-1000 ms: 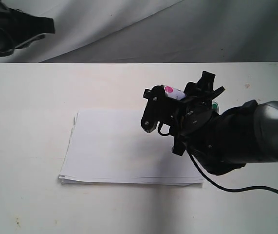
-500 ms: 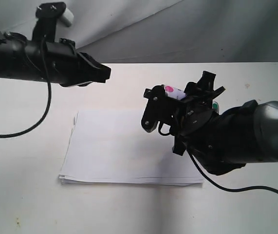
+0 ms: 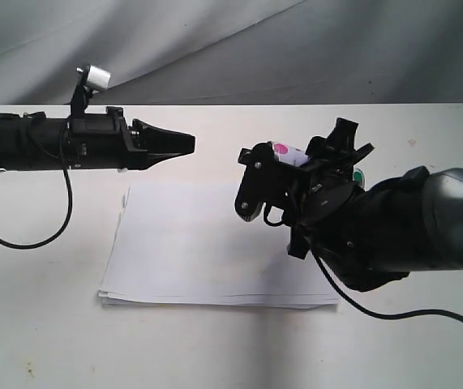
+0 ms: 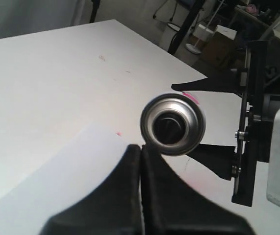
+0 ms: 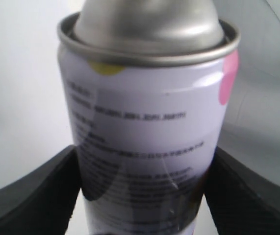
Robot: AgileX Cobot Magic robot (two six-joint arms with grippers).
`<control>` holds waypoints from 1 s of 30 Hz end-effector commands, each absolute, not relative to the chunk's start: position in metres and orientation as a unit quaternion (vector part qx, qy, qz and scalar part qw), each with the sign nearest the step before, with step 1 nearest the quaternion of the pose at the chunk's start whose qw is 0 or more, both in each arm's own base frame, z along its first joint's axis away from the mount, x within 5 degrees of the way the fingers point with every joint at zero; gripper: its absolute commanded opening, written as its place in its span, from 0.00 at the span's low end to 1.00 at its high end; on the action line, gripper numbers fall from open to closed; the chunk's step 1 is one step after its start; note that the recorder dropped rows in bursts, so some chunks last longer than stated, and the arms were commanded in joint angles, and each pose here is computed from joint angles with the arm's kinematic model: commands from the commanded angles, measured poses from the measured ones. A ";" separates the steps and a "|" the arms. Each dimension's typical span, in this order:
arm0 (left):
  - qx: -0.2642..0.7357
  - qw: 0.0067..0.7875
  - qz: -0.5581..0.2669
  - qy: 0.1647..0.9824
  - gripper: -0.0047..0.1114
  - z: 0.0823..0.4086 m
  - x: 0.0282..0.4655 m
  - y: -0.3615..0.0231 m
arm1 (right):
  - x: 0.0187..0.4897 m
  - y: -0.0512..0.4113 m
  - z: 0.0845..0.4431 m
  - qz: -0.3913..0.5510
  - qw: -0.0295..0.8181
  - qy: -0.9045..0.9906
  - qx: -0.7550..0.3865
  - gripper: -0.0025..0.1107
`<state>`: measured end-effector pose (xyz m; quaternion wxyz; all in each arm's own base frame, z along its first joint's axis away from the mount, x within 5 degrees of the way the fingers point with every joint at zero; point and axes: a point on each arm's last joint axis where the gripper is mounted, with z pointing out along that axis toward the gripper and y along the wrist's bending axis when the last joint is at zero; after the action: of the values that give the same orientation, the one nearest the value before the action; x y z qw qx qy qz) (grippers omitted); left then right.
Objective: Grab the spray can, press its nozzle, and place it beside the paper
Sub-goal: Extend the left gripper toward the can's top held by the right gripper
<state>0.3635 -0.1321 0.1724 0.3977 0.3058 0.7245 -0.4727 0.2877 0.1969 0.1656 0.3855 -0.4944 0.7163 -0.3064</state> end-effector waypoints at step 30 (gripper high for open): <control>0.364 0.389 -0.517 0.670 0.04 0.164 0.368 -0.176 | 0.289 0.197 0.175 -0.325 0.395 0.696 -0.504 0.02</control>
<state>0.3659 -0.1747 0.1636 0.3820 0.3613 0.6699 -0.5241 0.2876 0.1972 0.1654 0.3804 -0.5071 0.7081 -0.3110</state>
